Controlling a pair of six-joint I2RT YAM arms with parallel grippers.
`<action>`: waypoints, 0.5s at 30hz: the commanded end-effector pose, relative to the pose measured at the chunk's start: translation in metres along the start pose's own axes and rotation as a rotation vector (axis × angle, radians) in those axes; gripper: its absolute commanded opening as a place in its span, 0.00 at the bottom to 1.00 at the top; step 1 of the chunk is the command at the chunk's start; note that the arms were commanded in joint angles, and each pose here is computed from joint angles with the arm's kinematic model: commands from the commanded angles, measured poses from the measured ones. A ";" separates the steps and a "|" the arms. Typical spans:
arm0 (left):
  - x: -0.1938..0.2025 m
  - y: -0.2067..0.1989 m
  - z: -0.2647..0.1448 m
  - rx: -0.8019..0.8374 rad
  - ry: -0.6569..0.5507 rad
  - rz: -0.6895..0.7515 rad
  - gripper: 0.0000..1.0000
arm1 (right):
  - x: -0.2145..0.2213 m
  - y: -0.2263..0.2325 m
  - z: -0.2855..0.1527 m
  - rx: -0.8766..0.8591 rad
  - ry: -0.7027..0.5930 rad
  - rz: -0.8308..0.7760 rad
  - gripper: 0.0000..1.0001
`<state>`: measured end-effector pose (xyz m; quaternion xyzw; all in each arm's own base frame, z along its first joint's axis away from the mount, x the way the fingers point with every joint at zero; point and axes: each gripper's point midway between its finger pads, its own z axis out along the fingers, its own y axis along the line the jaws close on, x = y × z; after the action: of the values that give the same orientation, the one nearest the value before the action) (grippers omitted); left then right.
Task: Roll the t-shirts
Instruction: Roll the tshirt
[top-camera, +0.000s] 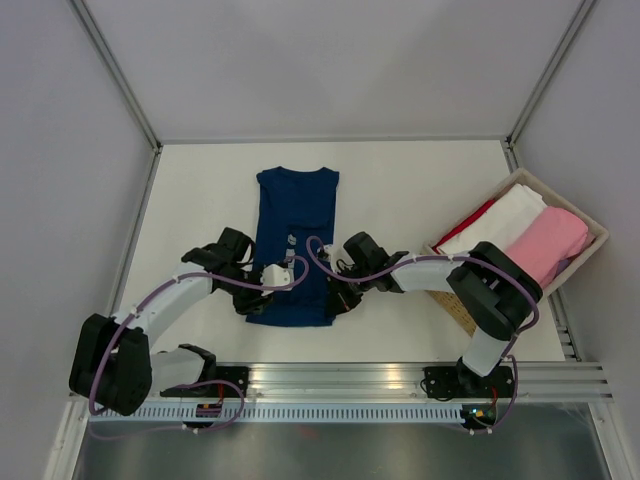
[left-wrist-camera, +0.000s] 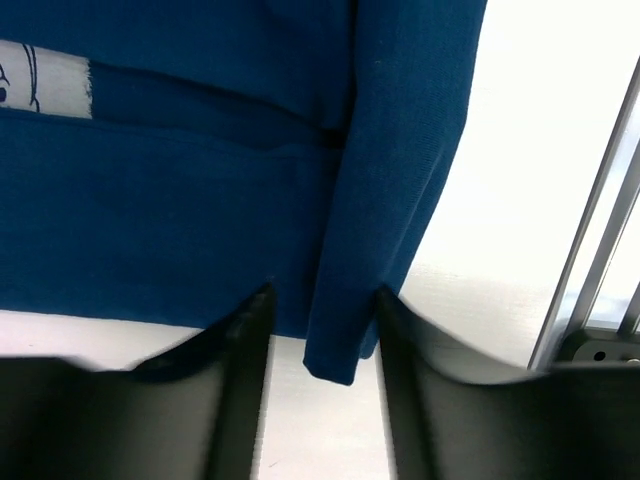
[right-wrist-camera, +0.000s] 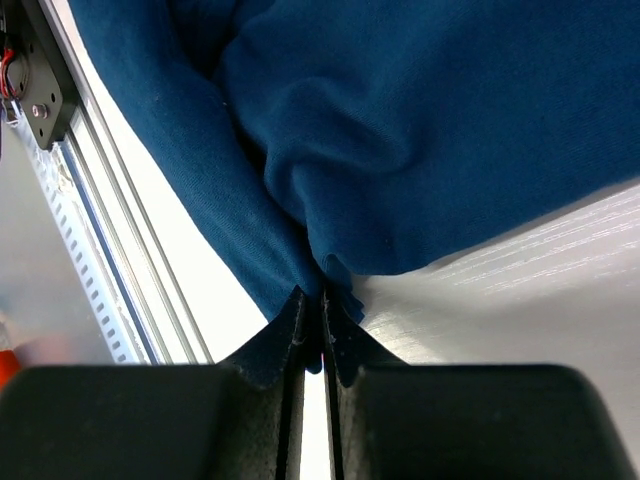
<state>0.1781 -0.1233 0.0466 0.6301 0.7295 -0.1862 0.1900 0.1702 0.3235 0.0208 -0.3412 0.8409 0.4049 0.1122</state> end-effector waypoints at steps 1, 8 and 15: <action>-0.017 0.004 -0.001 -0.003 -0.072 0.064 0.45 | -0.008 0.001 -0.005 0.018 -0.033 -0.014 0.14; -0.005 0.005 0.008 0.026 -0.057 -0.014 0.02 | -0.005 0.001 -0.016 0.057 -0.066 -0.047 0.39; -0.009 0.005 0.006 0.027 -0.095 -0.055 0.02 | -0.021 0.029 -0.045 0.064 -0.215 -0.183 0.59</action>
<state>0.1834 -0.1235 0.0412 0.6090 0.7411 -0.2074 0.1922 0.1650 0.3050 0.0557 -0.3504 0.8272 0.3967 0.1887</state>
